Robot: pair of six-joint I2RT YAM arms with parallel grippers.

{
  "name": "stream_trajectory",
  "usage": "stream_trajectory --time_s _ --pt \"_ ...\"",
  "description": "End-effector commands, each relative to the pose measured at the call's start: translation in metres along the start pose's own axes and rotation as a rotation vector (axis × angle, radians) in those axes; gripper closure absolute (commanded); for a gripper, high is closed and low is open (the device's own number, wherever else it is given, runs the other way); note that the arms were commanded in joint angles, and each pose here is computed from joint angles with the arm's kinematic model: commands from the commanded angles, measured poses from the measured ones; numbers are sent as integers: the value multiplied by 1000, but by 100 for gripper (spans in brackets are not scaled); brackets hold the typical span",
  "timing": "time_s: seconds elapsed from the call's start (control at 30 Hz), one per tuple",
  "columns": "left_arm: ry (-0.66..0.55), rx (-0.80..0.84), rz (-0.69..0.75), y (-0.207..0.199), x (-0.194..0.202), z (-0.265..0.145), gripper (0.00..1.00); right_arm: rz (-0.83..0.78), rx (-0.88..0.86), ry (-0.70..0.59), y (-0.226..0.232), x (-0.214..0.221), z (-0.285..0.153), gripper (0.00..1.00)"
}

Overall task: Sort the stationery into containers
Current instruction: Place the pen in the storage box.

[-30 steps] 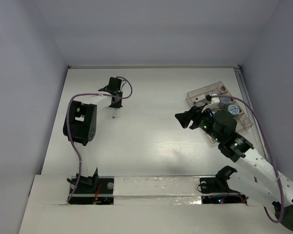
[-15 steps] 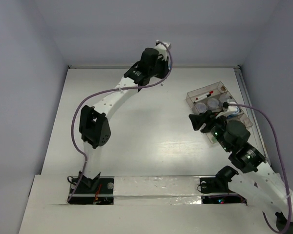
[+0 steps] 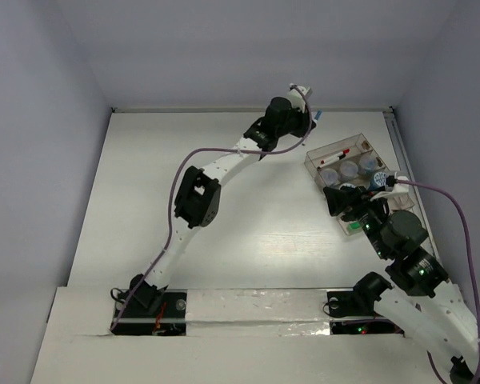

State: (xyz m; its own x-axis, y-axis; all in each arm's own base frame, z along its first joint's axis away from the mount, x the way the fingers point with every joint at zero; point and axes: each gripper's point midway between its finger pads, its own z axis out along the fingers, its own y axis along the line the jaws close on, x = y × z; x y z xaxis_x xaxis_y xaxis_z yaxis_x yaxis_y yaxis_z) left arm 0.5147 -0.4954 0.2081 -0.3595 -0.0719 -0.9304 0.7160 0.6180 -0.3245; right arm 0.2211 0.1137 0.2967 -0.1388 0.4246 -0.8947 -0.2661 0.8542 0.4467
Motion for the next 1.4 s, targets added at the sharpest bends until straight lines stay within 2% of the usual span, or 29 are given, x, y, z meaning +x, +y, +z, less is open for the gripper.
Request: stream_trajectory --time_s 0.0,0.07,0.2,0.6,1.13,1.37 --pt "-249 192 39 -66 -80 1 100 -21 -18 -7 3 -2 1 34" --pt "-298 218 50 -73 -84 6 100 -23 -20 -1 3 2 2 34" --pt "-313 240 32 -72 -75 13 100 -20 -25 -2 4 2 3 34" --pt "-262 268 1 -66 -26 34 100 -18 -39 -12 6 0 2 35" --pt "-126 258 -34 -51 35 45 100 -6 -44 -16 6 3 2 35" --pt "-46 281 -47 -52 60 43 95 1 -44 -22 6 2 1 35"
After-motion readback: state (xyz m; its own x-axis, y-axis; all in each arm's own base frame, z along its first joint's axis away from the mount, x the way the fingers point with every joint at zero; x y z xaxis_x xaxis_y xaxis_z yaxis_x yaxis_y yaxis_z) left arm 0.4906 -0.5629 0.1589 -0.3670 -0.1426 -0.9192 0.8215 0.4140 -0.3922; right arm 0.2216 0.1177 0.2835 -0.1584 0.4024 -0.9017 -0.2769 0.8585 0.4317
